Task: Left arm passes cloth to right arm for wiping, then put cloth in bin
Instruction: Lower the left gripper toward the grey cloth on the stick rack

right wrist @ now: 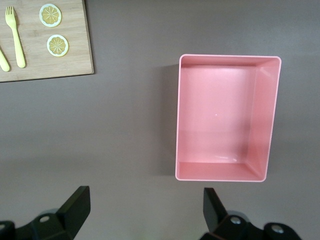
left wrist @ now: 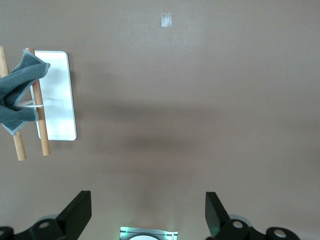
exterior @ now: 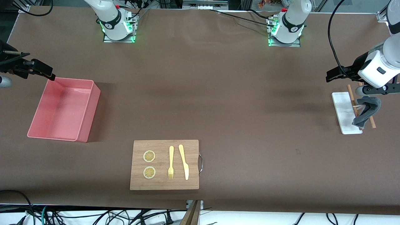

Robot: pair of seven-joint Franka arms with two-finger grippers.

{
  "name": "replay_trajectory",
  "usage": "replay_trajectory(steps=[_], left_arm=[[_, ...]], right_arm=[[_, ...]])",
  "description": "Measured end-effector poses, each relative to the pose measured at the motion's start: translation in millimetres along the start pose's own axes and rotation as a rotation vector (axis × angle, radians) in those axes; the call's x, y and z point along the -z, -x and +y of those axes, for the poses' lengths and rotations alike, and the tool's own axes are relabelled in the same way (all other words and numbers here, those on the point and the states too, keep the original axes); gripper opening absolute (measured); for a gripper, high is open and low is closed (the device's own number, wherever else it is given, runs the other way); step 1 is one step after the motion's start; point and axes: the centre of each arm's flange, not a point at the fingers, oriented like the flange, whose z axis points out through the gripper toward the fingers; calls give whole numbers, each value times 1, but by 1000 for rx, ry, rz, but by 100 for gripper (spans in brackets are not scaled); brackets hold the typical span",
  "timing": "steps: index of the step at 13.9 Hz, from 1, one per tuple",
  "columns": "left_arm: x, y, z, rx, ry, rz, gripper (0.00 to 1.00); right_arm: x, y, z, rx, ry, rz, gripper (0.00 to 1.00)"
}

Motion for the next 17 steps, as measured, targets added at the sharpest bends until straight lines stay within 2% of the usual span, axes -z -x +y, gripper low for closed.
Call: replay_trajectory(steps=[17], left_arm=[[-11, -9, -13, 24, 3, -21, 100]], right_arm=[[0, 0, 0, 0, 0, 0, 100]])
